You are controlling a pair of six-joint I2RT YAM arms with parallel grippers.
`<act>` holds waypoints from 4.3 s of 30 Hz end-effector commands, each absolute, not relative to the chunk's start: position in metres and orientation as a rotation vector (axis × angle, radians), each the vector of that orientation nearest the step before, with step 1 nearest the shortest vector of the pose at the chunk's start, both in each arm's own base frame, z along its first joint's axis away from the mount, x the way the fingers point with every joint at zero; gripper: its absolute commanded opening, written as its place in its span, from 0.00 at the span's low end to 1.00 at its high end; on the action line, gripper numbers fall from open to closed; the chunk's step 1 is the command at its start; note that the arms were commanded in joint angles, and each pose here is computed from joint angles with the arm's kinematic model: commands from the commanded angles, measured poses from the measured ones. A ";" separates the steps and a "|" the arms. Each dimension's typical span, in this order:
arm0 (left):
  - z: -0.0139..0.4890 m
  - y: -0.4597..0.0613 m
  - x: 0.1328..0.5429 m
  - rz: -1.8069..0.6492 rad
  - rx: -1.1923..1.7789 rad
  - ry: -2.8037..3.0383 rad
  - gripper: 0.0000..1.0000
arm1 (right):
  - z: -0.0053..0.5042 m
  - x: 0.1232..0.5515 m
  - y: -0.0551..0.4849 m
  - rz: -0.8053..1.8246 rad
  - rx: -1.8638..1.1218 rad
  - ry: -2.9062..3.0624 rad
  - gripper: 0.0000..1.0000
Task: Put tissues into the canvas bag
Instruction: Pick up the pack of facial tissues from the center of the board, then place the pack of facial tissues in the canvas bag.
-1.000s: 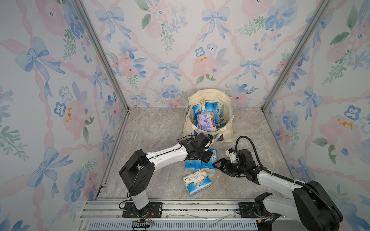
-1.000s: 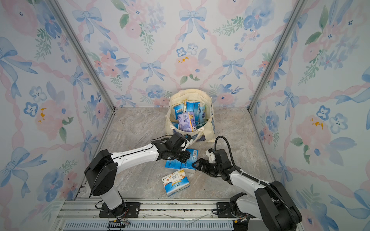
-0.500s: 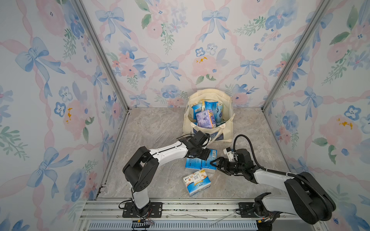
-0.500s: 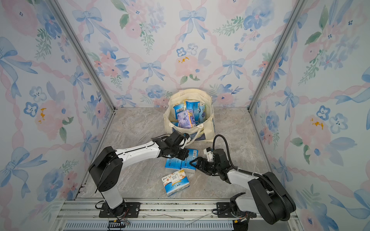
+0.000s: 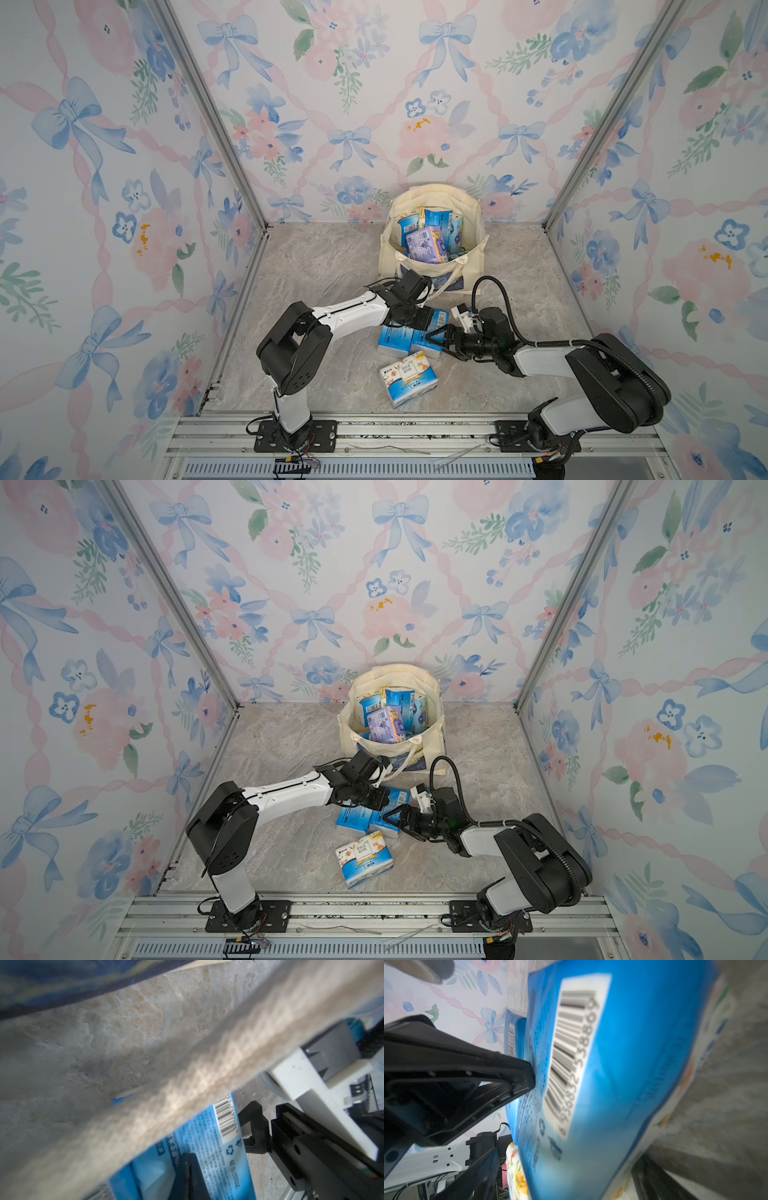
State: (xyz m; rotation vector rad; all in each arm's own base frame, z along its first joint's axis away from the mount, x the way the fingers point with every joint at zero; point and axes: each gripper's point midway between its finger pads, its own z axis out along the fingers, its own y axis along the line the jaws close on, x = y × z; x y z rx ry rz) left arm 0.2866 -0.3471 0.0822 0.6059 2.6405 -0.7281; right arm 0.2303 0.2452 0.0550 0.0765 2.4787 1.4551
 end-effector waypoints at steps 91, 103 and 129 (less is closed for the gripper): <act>0.352 -0.205 0.417 -0.580 0.171 2.019 0.32 | 0.424 0.338 0.131 0.452 -0.207 1.849 0.47; 0.321 -0.217 0.495 -0.394 0.172 2.052 0.45 | 0.389 0.433 0.167 0.273 -0.284 2.076 0.49; 0.289 -0.239 0.531 -0.359 0.250 2.093 0.42 | 0.295 0.465 0.136 -0.655 -0.413 2.402 0.49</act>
